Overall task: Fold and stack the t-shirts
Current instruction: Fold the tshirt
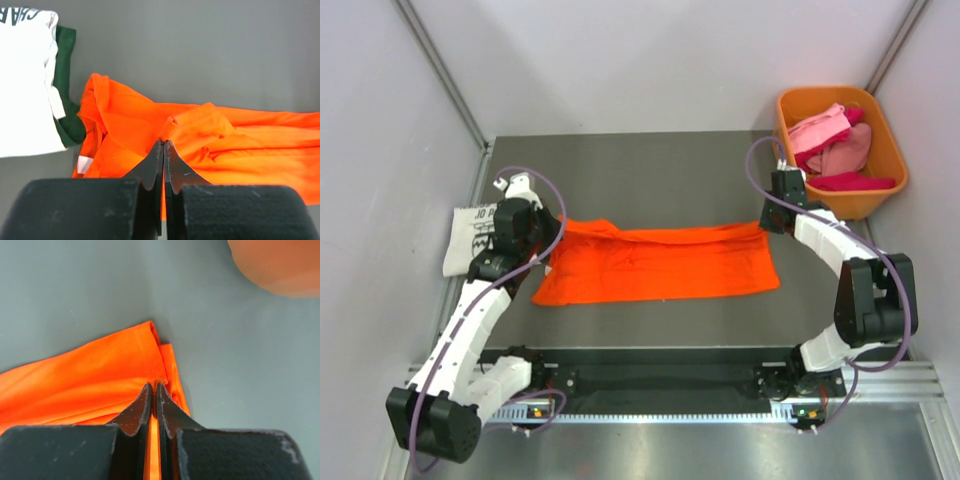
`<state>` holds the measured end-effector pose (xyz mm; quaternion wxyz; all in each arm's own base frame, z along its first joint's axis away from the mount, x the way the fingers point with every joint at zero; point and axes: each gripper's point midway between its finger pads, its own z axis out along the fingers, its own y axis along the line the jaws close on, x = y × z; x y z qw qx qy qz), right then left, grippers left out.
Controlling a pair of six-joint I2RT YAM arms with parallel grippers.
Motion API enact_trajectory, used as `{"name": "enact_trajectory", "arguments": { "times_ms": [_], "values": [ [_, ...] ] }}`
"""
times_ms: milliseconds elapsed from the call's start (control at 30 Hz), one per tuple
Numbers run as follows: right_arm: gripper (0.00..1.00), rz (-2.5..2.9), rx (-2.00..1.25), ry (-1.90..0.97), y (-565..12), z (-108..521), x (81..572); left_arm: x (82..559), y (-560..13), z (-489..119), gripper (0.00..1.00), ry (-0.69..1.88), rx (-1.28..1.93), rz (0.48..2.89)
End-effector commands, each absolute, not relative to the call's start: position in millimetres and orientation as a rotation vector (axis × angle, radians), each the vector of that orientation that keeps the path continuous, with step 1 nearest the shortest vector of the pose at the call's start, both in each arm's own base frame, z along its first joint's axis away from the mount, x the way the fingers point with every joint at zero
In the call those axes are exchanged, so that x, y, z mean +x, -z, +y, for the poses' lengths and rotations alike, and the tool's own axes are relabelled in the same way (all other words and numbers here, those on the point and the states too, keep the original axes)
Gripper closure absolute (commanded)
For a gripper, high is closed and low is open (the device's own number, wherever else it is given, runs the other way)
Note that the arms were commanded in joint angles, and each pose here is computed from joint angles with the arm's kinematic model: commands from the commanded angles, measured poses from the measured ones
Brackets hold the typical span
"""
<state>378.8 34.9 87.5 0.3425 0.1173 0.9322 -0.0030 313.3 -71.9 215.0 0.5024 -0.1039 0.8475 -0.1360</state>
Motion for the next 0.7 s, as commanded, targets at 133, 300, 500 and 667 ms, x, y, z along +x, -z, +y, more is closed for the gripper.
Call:
{"name": "enact_trajectory", "arguments": {
  "times_ms": [133, 300, 500, 667],
  "values": [
    [1.0, 2.364, 0.357, 0.009, -93.9, 28.4, 381.3, 288.9, -193.7, -76.9, 1.0, 0.364, -0.264, 2.109],
    [1.0, 2.363, 0.389, 0.03, -87.5, 21.9, 377.3, 271.1, -174.9, -80.9, 1.0, 0.391, -0.283, 2.153],
    [1.0, 2.341, 0.441, 0.034, -83.1, 16.8, 371.6, 249.7, -148.6, -92.0, 1.0, 0.508, -0.437, 2.183],
    [0.9, 2.267, 0.531, 0.033, -85.9, 9.8, 363.1, 235.2, -141.8, -87.6, 1.0, 0.564, -0.545, 2.114]
  ]
}}
